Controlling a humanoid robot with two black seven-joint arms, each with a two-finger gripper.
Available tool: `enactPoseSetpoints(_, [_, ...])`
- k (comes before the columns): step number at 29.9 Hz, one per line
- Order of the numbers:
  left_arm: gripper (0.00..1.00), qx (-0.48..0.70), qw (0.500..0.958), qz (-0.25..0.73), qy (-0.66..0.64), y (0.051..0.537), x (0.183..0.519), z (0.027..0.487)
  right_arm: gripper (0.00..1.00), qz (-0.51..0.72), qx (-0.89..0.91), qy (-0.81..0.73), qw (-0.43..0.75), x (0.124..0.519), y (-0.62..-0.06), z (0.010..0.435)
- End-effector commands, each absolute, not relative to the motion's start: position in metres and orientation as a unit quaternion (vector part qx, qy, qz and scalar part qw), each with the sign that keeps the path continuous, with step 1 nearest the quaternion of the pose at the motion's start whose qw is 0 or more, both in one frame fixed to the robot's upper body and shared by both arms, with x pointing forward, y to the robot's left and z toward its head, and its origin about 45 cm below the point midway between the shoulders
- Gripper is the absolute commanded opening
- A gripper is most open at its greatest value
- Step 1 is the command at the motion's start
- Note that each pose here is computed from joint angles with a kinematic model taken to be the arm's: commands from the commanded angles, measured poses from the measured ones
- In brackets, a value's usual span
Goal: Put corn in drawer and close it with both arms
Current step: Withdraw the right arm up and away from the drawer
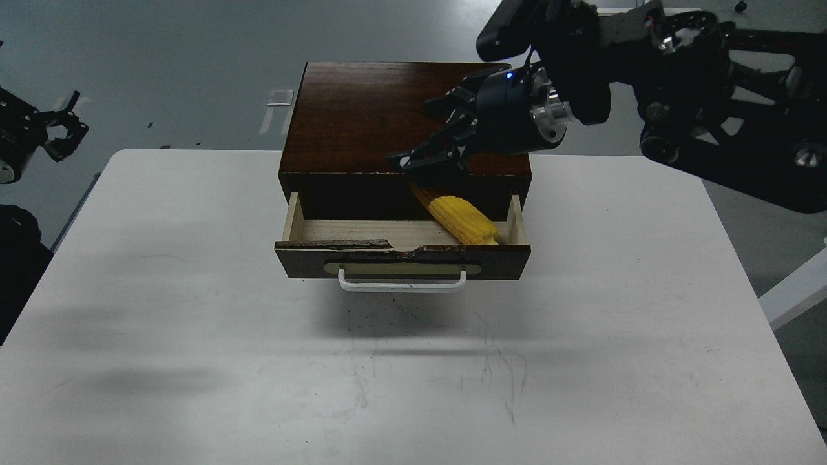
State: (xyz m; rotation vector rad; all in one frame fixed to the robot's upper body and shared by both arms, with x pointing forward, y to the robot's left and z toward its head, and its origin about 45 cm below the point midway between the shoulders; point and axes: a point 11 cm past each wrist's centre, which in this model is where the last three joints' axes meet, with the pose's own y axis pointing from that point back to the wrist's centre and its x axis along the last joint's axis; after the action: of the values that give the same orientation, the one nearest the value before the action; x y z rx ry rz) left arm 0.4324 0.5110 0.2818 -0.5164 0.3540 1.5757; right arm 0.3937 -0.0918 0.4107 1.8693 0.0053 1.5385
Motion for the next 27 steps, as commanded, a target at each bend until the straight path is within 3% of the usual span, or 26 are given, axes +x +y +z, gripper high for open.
enactPoseSetpoints(1, [0.98,-0.231,0.662,0.696,0.155,0.511,0.433,0.284,0.99,0.554,0.768,-0.081,0.310,0.413,-0.107,0.450])
enactPoseSetpoints(7, [0.97,-0.241,0.670,0.687,0.146,0.505,0.442,0.300,1.00,0.450,0.842,-0.220,0.203,0.438,-0.155,0.509])
enactPoseSetpoints(15, [0.98,-0.226,0.700,0.666,0.126,0.485,0.456,0.322,1.00,0.339,0.862,-0.360,0.113,0.457,-0.244,0.545])
enactPoseSetpoints(22, [0.98,-0.228,0.707,0.660,0.116,0.480,0.463,0.334,1.00,0.194,0.859,-0.474,-0.007,0.467,-0.332,0.540])
enactPoseSetpoints(27, [0.97,-0.182,0.738,0.646,0.068,0.464,0.472,0.354,1.00,0.057,0.828,-0.547,-0.110,0.473,-0.394,0.499])
